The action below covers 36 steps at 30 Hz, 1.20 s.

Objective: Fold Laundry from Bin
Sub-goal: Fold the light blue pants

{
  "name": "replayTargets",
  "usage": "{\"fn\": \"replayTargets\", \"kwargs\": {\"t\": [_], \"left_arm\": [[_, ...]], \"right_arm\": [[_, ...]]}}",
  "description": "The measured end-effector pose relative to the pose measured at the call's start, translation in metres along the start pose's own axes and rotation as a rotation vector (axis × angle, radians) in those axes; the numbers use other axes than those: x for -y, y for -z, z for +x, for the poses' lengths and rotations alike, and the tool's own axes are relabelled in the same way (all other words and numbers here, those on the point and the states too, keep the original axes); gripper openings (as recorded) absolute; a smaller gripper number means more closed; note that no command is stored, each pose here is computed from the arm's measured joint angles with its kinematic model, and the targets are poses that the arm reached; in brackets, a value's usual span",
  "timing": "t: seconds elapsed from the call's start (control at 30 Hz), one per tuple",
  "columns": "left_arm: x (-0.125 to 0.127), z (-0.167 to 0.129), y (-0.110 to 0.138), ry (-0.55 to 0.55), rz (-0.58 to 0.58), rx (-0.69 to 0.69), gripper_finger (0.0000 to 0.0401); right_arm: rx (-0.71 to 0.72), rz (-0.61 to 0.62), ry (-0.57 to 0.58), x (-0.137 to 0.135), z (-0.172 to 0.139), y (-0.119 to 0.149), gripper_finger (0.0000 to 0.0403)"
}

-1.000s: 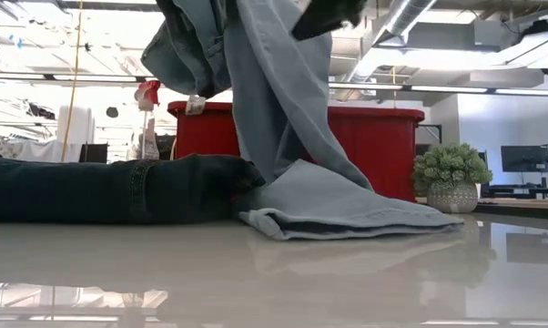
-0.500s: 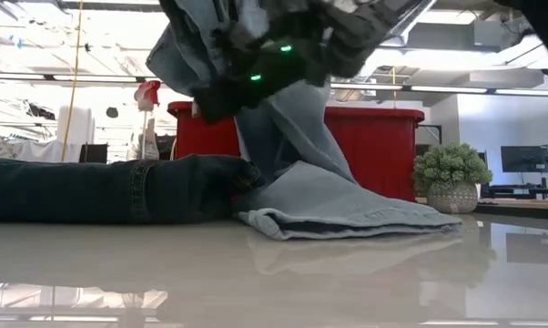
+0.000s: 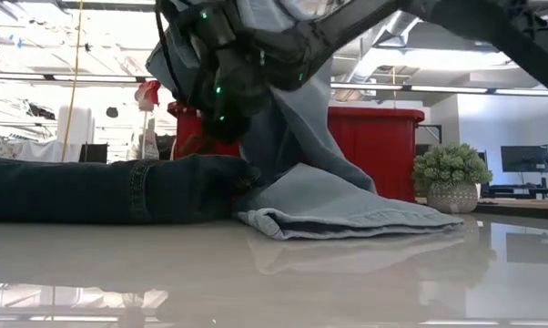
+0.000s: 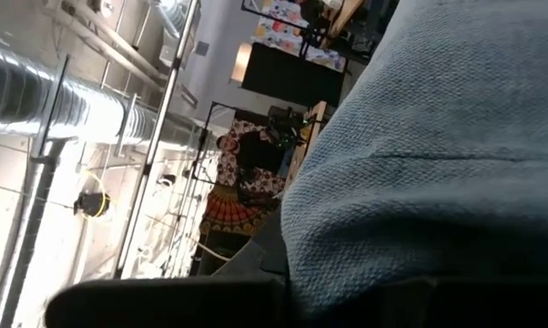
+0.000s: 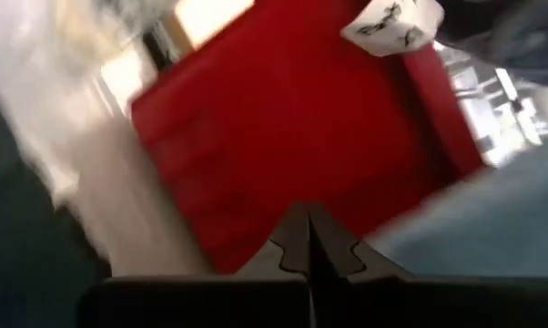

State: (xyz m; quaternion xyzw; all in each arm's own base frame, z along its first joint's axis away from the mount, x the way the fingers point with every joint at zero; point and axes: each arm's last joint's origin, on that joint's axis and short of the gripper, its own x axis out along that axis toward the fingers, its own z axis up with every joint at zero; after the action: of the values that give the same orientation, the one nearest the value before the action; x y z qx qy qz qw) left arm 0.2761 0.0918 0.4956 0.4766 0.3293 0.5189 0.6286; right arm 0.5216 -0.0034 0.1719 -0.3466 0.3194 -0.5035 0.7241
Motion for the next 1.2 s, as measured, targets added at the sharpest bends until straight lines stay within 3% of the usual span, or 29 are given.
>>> {"fn": "replayTargets", "kwargs": {"t": [0.13,0.23,0.37,0.47,0.57,0.73,0.87,1.0,1.13,1.2], "left_arm": [[0.0,0.0,0.0,0.001,-0.01,0.012,0.0015],[-0.002,0.0,0.0,0.001,-0.026,0.033,0.0015],[-0.003,-0.001,0.0,-0.003,-0.033,0.032,0.0016],[-0.003,-0.001,0.0,-0.003,-0.041,0.03,0.0016],[-0.003,-0.001,0.0,-0.002,-0.051,0.033,0.0016],[-0.001,-0.001,0.0,0.008,-0.056,0.032,0.0016],[0.0,0.0,0.0,0.009,-0.071,0.031,0.0016],[0.002,0.0,0.0,0.017,-0.058,0.026,0.0016],[0.003,0.0,0.001,0.022,-0.054,0.001,0.0016],[0.005,0.0,0.001,0.027,-0.039,-0.009,0.0016]], "right_arm": [[-0.045,-0.097,-0.073,0.051,-0.026,0.0,0.0019],[-0.169,0.019,-0.152,0.119,-0.027,0.017,0.0021],[-0.259,0.169,-0.023,0.21,-0.04,0.039,0.0019],[-0.227,0.296,-0.068,0.241,-0.059,0.039,0.0018],[-0.144,0.339,-0.222,0.22,-0.071,0.031,0.002],[0.076,0.35,-0.453,0.13,-0.066,0.029,0.002],[0.174,0.327,-0.393,0.08,-0.038,0.025,0.002],[0.12,0.231,-0.256,0.041,-0.011,0.02,0.0023],[0.014,0.186,-0.037,0.022,0.002,0.014,0.0056],[0.013,0.174,-0.025,0.017,0.001,0.01,0.0083]]}}
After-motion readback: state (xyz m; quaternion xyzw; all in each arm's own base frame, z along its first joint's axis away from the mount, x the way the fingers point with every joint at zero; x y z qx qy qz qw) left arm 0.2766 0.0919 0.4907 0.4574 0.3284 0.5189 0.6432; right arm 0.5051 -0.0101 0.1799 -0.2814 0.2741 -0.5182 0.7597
